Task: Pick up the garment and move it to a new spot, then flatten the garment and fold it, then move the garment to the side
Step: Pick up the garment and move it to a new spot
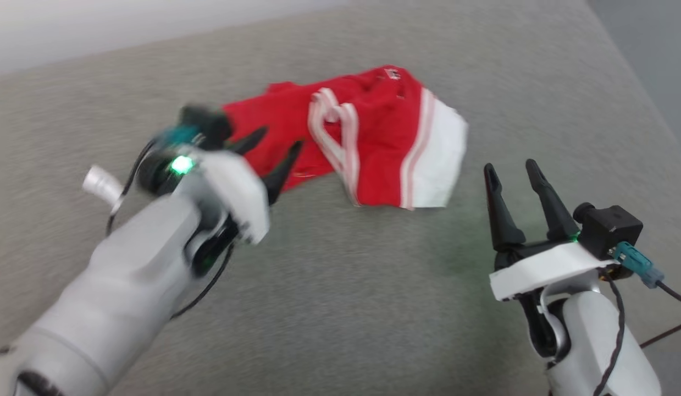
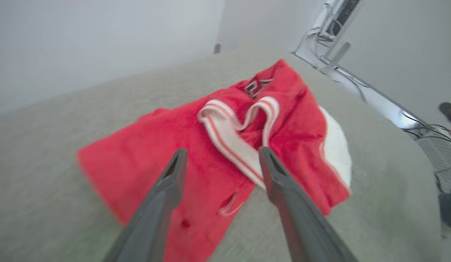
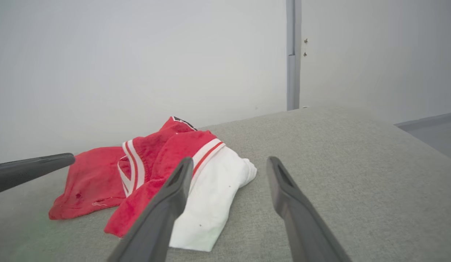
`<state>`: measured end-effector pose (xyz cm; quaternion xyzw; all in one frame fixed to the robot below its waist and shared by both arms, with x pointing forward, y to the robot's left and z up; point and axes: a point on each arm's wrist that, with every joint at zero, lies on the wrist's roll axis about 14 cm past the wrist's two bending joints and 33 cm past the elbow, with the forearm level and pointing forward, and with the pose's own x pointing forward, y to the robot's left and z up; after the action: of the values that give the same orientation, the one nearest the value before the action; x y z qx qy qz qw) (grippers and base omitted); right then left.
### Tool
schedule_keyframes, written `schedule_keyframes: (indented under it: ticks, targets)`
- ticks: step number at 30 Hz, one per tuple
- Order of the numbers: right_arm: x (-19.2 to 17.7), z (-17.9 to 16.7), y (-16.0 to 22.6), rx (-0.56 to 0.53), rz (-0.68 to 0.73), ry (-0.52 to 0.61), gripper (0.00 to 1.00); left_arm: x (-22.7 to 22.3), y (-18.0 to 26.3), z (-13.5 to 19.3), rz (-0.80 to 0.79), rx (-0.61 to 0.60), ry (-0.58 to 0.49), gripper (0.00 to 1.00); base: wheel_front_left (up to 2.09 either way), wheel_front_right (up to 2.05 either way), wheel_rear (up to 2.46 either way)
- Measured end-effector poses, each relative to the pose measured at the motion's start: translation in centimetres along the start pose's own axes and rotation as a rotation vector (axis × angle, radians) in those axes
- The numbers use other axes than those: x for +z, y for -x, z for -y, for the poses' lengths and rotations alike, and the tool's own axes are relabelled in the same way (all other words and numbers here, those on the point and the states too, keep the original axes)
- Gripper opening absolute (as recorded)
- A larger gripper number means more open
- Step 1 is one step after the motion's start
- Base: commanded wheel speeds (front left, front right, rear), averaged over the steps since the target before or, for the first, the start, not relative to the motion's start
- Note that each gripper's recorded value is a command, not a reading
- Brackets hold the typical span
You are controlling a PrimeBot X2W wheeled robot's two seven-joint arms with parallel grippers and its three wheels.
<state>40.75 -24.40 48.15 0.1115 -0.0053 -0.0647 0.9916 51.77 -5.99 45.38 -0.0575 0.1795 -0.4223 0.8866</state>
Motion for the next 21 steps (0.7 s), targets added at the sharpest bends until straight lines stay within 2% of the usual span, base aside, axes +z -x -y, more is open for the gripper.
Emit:
schedule_keyframes:
  ticks: [4, 7, 8, 12, 16, 21]
  targets:
    - [-0.4, -1.1, -0.5, 0.053, -0.012, 0.037, 1.00, -2.5, 4.9, -4.5, 0.017, 0.184, 0.019, 1.00, 0.00, 0.00, 0.00]
    - [-0.6, -1.5, -0.8, 0.078, -0.021, 0.057, 1.00, -4.7, 8.6, -6.6, 0.008, 0.307, 0.066, 1.00, 0.00, 0.00, 0.00]
    - [-1.1, -2.1, -0.9, 0.104, -0.032, 0.069, 1.00, -5.9, 11.1, -7.4, 0.006, 0.373, 0.091, 1.00, 0.00, 0.00, 0.00]
    - [-1.9, -3.1, -0.7, 0.152, -0.058, 0.095, 1.00, -5.1, 15.5, -8.6, 0.102, 0.487, 0.133, 1.00, 0.00, 0.00, 0.00]
    - [-2.2, -4.3, 0.0, 0.188, -0.067, 0.097, 1.00, -7.3, 20.6, -8.4, 0.129, 0.596, 0.159, 1.00, 0.00, 0.00, 0.00]
    - [-1.7, -4.9, 0.9, 0.217, -0.055, 0.105, 1.00, -7.7, 26.5, -8.3, 0.226, 0.738, 0.186, 1.00, 0.00, 0.00, 0.00]
